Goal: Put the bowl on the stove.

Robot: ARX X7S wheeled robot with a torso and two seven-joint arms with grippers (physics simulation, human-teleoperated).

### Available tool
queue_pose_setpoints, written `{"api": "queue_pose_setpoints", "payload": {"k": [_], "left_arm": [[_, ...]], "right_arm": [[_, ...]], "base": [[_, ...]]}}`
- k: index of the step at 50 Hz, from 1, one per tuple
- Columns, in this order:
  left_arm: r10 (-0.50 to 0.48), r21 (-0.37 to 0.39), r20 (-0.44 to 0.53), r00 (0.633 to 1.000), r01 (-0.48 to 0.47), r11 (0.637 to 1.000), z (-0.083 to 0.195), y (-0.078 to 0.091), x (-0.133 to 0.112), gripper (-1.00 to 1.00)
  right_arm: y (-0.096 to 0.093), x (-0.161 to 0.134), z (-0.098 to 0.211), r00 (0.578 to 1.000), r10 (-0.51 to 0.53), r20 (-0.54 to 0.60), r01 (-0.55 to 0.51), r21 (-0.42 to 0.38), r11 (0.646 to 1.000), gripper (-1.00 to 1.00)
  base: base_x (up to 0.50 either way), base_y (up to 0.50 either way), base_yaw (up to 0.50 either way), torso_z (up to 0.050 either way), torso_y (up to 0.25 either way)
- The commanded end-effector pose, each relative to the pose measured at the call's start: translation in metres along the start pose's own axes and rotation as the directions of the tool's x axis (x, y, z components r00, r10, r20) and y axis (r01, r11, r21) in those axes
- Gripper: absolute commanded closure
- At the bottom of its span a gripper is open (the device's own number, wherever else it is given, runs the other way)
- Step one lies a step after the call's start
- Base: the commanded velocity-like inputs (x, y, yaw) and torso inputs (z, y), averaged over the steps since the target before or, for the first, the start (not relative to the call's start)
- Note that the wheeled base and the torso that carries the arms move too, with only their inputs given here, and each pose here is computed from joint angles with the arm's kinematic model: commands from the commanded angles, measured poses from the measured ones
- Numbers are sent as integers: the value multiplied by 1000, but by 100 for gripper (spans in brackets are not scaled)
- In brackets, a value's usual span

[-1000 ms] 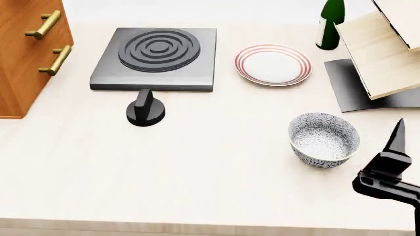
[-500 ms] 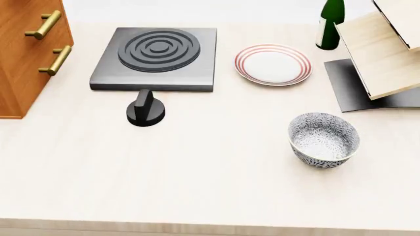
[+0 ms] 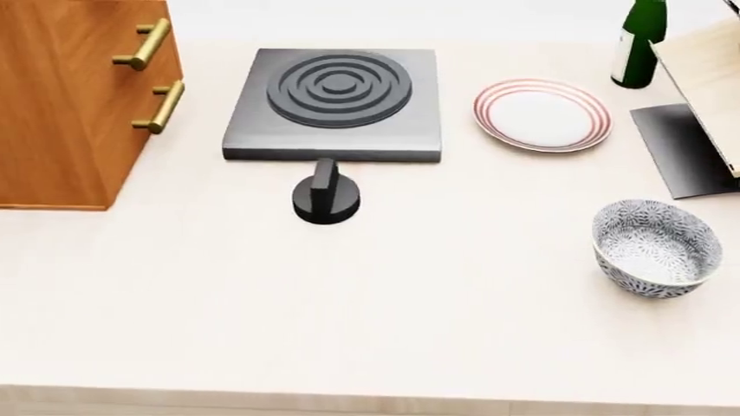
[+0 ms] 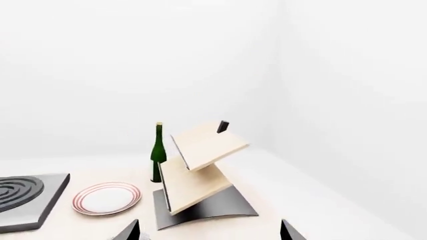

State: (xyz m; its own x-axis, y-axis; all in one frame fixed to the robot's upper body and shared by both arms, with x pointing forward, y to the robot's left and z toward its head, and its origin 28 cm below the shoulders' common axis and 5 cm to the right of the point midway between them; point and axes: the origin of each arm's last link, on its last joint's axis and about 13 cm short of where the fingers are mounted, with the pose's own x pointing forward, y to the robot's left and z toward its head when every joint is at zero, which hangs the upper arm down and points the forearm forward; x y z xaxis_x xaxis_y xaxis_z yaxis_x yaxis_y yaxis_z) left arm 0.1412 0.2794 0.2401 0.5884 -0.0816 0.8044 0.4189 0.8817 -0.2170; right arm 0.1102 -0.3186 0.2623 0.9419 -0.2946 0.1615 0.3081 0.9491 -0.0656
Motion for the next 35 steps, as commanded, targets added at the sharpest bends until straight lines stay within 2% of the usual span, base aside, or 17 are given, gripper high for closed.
{"api": "queue_pose_setpoints", "payload": {"k": [1,30,35], "left_arm": [[-1,31,20,1000,0,1000,0,4,-1,-100],[-11,33,14,1000,10,999,-1,4,-3,-100],[-13,33,12,1000,13,999,-1,4,-4,-100]], "right_arm": [[-2,-6,-7,1000,8,-6,-8,1,1000,-100],[2,-4,-13,999,32,-32,-32,-11,999,-100],[2,-4,-14,999,33,-40,-33,-3,999,-100]], "base": [[0,500,0,0,0],[0,500,0,0,0],[0,19,0,0,0]]}}
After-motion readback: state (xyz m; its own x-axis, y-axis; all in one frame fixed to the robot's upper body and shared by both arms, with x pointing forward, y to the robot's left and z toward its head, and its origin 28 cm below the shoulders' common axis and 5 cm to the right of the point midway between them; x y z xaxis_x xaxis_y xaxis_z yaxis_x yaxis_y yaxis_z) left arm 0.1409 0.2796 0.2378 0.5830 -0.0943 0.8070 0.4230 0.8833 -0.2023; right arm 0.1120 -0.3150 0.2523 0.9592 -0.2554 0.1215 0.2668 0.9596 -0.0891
